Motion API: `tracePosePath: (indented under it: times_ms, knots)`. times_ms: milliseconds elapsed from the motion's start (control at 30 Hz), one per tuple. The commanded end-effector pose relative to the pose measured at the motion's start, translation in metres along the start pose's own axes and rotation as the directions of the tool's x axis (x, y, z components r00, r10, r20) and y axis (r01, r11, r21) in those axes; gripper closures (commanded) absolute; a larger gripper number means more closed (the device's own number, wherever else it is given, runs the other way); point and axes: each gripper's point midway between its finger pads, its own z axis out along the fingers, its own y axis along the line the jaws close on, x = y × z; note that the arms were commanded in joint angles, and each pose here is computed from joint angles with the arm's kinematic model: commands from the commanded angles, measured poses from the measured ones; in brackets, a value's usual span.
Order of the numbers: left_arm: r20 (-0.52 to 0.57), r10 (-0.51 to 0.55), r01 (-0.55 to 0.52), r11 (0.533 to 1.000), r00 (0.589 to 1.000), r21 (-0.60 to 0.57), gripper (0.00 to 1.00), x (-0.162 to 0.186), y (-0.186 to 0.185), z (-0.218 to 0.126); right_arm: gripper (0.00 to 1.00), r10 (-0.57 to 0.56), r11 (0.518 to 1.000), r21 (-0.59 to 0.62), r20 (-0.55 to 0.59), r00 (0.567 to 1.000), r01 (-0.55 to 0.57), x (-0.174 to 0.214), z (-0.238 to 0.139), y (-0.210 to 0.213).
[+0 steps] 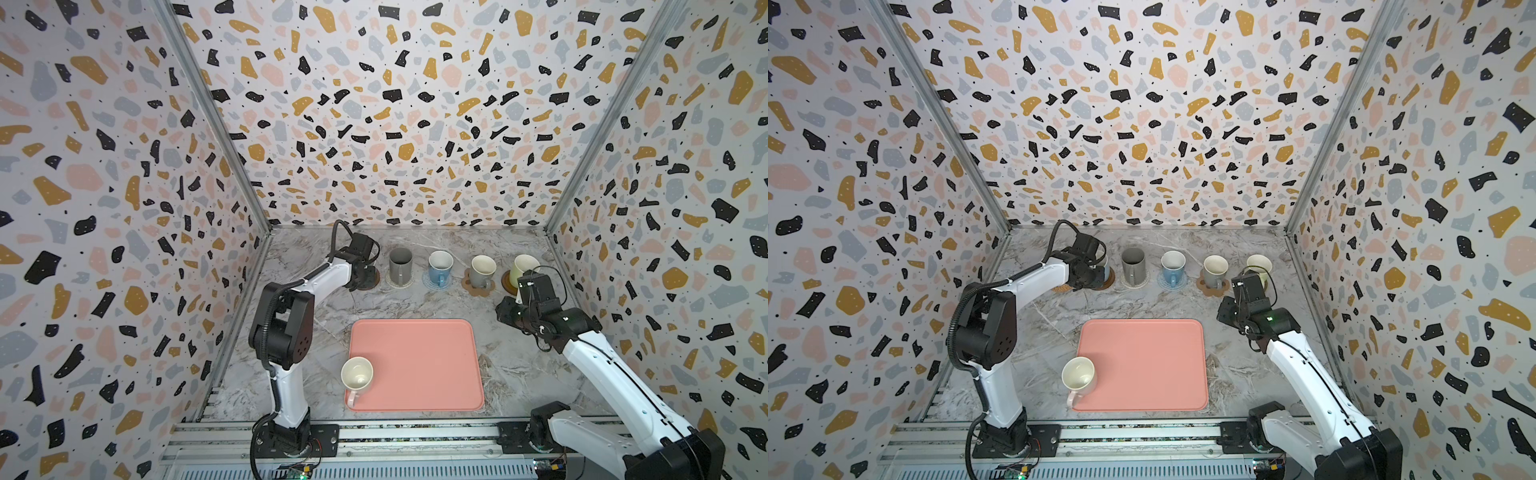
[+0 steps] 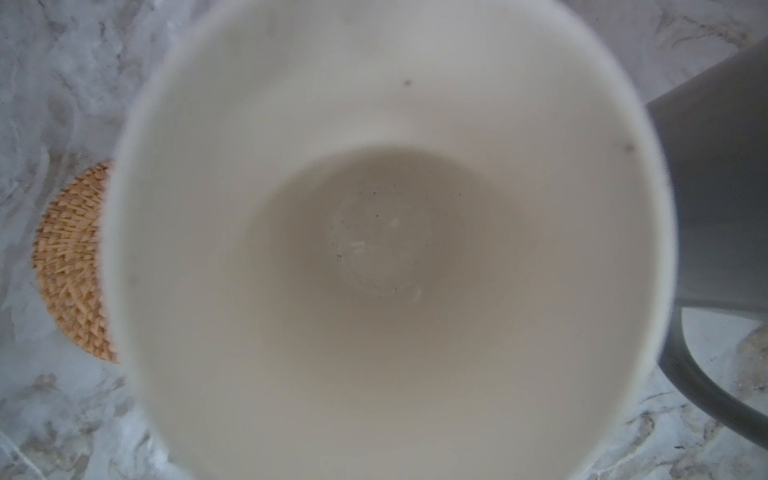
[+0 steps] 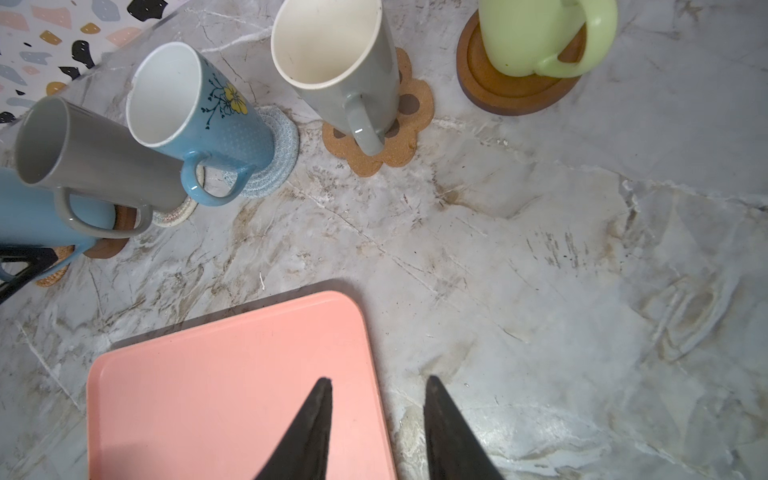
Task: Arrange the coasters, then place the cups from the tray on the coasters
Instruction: 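Carry the white mug with the left gripper toward the rattan and wooden coasters, then lower the blue-handled mug onto the wooden coaster and open the left gripper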
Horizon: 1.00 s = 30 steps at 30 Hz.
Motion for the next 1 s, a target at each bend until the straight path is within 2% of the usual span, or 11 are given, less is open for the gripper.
tracePosePath:
  times_ms: [0, 967]
  knots:
    - [0.101, -0.009, 0.006, 1.0, 0.995, 0.026, 0.91, -0.0343, -0.0039, -0.0151, 0.61, 0.01, 1.0, 0.022, -0.002, 1.0, -0.01, 0.0039, -0.0047, -0.007]
    - [0.068, -0.04, 0.04, 0.999, 0.997, -0.002, 0.89, -0.0252, 0.0045, -0.0054, 0.61, 0.009, 1.0, 0.02, -0.005, 1.0, -0.009, 0.0072, -0.0025, -0.0083]
